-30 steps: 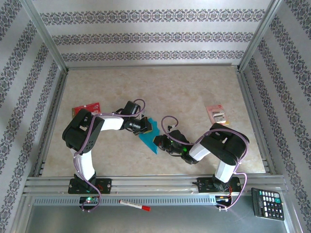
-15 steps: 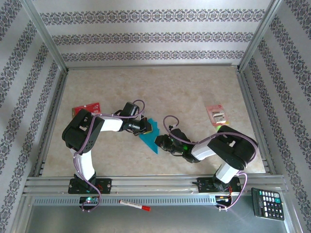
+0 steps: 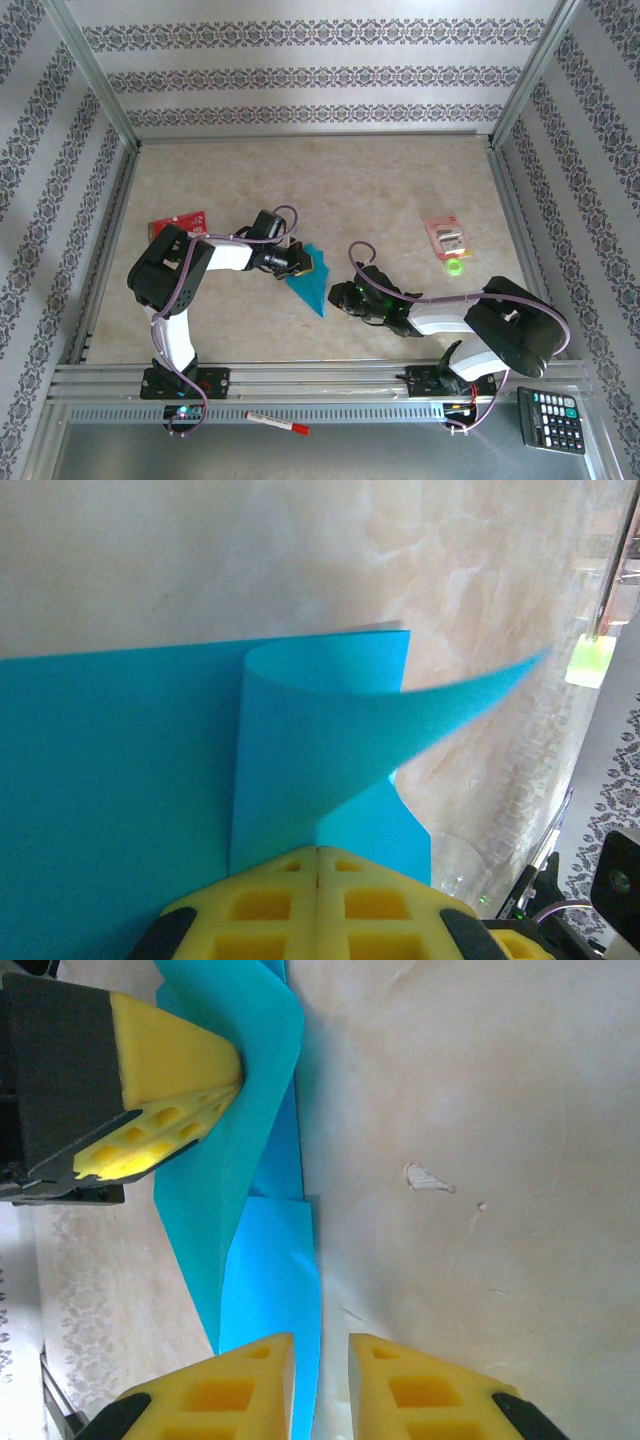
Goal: Fold a paper plane with a square sheet of paper (pick it up from the middle)
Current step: Fourth fold the wing at the center of the table.
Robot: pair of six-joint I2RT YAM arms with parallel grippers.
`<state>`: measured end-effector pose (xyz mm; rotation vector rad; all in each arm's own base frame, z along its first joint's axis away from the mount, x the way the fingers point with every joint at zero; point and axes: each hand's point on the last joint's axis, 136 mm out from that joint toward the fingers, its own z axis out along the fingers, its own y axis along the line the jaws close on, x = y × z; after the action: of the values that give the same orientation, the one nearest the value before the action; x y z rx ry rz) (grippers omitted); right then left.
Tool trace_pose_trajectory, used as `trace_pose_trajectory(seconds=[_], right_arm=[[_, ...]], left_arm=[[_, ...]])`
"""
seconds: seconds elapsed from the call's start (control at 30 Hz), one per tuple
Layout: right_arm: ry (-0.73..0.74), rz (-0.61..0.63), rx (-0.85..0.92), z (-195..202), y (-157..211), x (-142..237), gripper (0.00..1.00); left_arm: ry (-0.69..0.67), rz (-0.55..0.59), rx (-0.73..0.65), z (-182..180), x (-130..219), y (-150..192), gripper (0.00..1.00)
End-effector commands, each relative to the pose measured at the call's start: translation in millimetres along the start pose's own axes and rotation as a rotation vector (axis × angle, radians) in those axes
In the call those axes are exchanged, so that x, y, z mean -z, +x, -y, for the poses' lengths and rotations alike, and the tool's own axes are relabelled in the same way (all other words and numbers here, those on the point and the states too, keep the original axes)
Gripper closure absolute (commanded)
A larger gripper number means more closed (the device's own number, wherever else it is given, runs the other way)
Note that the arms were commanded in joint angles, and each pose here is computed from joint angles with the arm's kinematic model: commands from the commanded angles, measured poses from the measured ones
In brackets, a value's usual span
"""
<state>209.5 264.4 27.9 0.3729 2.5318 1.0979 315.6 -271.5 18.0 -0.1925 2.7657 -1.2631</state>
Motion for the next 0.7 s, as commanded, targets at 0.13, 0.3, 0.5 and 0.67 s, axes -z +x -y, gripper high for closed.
trace_pose_trajectory(seconds=[0.13, 0.3, 0.5, 0.67], right_arm=[[0.010, 0.003, 0.084, -7, 1, 0, 0.78], [-0.040, 0.017, 0.141, -25, 0, 2, 0.76], [-0.079, 0.002, 0.201, -46, 1, -2, 0.74], [-0.078, -0.008, 0.237, -52, 4, -5, 0.80]], left_arm=[[-0.106, -0.012, 0.057, -37, 0, 11, 0.95], [-0.105, -0.008, 0.051, -35, 2, 10, 0.95], [-0.104, -0.006, 0.052, -35, 3, 10, 0.95], [-0.103, -0.008, 0.052, -35, 2, 10, 0.95]])
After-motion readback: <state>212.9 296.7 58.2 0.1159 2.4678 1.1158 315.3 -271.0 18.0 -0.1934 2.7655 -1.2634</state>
